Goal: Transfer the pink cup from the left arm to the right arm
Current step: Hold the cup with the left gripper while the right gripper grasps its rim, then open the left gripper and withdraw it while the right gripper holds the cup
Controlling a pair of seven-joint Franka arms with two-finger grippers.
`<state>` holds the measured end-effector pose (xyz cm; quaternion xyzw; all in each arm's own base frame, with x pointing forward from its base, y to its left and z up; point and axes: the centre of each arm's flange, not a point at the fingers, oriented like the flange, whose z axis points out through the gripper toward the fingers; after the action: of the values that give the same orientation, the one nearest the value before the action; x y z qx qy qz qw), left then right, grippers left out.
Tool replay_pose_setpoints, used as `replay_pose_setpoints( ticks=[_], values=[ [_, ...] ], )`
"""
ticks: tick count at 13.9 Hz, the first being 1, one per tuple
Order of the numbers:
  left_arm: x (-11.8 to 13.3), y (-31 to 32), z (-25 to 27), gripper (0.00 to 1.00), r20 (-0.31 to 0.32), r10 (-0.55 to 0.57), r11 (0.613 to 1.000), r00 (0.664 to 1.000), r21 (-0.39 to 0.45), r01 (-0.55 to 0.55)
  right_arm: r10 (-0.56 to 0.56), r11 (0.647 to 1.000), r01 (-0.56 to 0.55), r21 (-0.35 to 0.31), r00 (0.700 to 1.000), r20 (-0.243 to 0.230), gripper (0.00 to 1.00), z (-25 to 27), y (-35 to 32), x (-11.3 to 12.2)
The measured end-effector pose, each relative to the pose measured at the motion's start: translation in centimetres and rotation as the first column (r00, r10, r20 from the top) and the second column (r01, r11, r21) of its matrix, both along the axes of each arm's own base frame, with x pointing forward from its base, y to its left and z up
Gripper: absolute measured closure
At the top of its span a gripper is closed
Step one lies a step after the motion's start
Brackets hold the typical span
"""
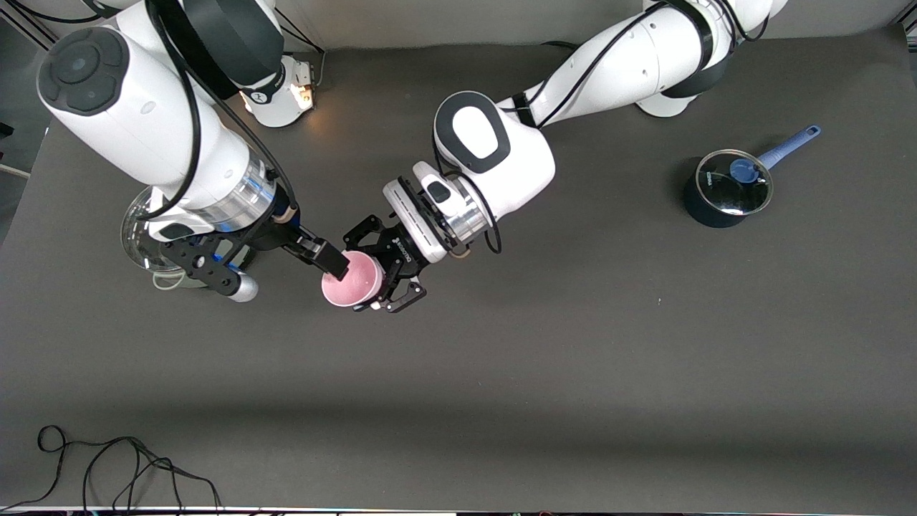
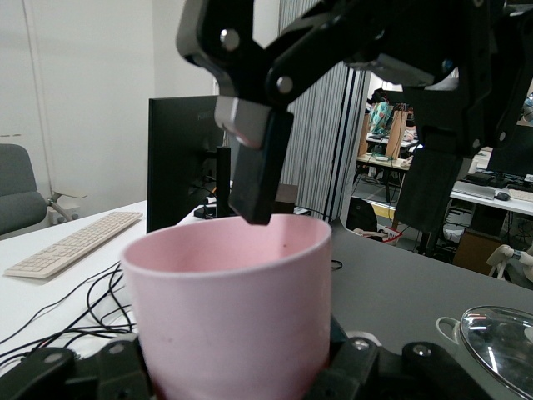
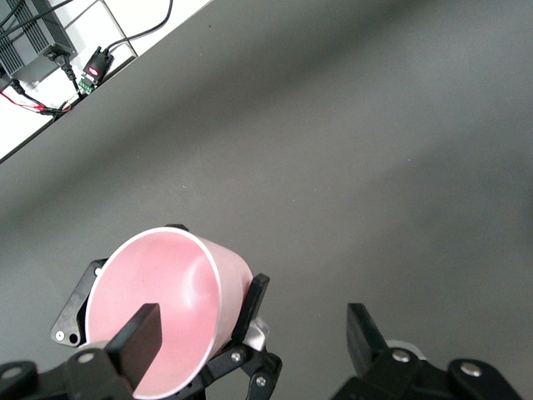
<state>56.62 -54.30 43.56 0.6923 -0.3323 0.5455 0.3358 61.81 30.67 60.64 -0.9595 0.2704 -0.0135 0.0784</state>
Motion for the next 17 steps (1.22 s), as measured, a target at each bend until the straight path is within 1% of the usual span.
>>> replay_pose_setpoints(
  ticks=[4,6,7,8,9,10,11,12,13,14,15,16,17],
  values=[
    [0.00,0.00,0.00,0.34,0.000,0.000,1.000,1.000,0.000,0.000,0.012,1.000,-0.012,-0.005,1.000,-0.005,0.03,-0.45,0.77,-0.20],
    [0.00,-0.01,0.00,0.34,0.000,0.000,1.000,1.000,0.000,0.000,0.010,1.000,-0.011,-0.012,1.000,-0.003,0.22,-0.59,0.70,-0.10],
    [-0.01,-0.01,0.00,0.34,0.000,0.000,1.000,1.000,0.000,0.000,0.010,1.000,-0.010,-0.014,1.000,-0.003,0.35,-0.61,0.66,-0.07],
    [-0.01,-0.01,0.00,0.34,0.000,0.000,1.000,1.000,0.000,0.000,0.008,1.000,-0.008,-0.015,1.000,-0.002,0.43,-0.61,0.61,-0.04],
    [-0.01,-0.01,0.00,0.34,0.000,0.000,1.000,1.000,0.000,0.000,0.008,1.000,-0.008,-0.016,1.000,-0.002,0.43,-0.61,0.58,-0.03],
    [-0.01,-0.01,0.00,0.34,0.000,0.000,1.000,1.000,0.000,0.000,0.008,1.000,-0.008,-0.016,1.000,-0.002,0.50,-0.61,0.57,-0.02],
    [-0.11,-0.12,-0.02,0.34,0.000,-0.003,1.000,1.000,0.000,0.003,0.007,1.000,-0.007,-0.013,1.000,0.003,0.60,-0.54,0.60,0.02],
    [-0.33,-0.35,-0.04,0.34,0.000,-0.007,1.000,1.000,0.000,0.007,0.007,1.000,-0.007,-0.011,1.000,0.006,0.74,-0.45,0.63,0.04],
    [-0.52,-0.53,-0.03,0.34,-0.001,-0.009,1.000,1.000,0.001,0.009,0.006,1.000,-0.006,-0.011,1.000,0.007,0.81,-0.42,0.61,0.04],
    [-0.53,-0.53,0.00,0.34,-0.001,-0.008,1.000,1.000,0.000,0.008,0.006,1.000,-0.006,-0.012,1.000,0.006,0.81,-0.42,0.58,0.05],
    [-0.57,-0.57,-0.01,0.34,-0.001,-0.008,1.000,1.000,0.001,0.008,0.006,1.000,-0.006,-0.010,1.000,0.009,0.91,-0.39,0.63,0.07],
    [-0.57,-0.55,0.00,0.34,0.000,-0.007,1.000,1.000,0.002,0.007,-0.002,1.000,0.002,-0.012,1.000,0.006,0.94,-0.43,0.59,0.09],
    [-0.58,-0.55,-0.03,0.34,-0.003,-0.006,1.000,1.000,0.001,0.006,-0.004,1.000,0.004,-0.012,1.000,0.006,0.94,-0.46,0.59,0.10]
  ],
)
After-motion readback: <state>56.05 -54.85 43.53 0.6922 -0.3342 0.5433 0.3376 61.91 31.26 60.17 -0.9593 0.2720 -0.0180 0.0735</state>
